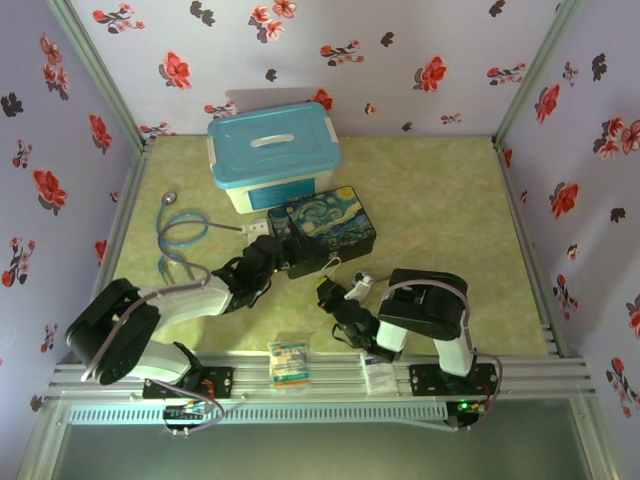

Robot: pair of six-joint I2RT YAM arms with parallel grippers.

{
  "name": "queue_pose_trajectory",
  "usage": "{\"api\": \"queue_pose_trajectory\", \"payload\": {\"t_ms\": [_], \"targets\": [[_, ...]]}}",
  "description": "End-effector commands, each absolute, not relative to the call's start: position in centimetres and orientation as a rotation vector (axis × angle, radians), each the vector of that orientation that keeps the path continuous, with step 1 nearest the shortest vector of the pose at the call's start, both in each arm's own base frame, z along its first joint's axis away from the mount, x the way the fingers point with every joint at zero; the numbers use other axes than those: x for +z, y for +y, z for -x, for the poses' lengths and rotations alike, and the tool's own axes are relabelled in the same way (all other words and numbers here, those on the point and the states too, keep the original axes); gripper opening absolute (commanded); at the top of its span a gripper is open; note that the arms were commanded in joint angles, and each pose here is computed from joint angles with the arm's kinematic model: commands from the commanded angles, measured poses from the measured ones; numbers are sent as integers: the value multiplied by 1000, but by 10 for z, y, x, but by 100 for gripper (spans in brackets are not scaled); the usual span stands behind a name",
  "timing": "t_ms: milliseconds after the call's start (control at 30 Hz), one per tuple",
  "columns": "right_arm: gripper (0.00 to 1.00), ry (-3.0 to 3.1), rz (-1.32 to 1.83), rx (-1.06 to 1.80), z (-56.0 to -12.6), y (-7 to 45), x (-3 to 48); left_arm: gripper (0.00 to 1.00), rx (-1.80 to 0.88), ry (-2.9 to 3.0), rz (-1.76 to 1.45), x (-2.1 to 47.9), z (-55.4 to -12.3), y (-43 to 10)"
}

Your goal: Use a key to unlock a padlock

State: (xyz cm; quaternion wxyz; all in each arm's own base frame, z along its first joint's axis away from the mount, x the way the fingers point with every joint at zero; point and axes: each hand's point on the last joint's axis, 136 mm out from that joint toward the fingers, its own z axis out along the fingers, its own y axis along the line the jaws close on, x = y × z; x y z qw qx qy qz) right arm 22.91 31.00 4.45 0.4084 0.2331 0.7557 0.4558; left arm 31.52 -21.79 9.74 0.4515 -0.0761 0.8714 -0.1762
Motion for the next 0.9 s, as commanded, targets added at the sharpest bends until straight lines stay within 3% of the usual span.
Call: {"api": "queue_pose_trajectory", "payload": {"t_ms": [0,300,867], "targets": [[0,1852,-641,1139,-239,307,50,75,-452,2170,171,92,-325,-229],[0,1693,-830,1081,-255,275,64,51,-381,2245,214,48,-313,-211],[0,1581,-834,932,-290,249,86,45,-334,2279,223,30,-308,-194]]}}
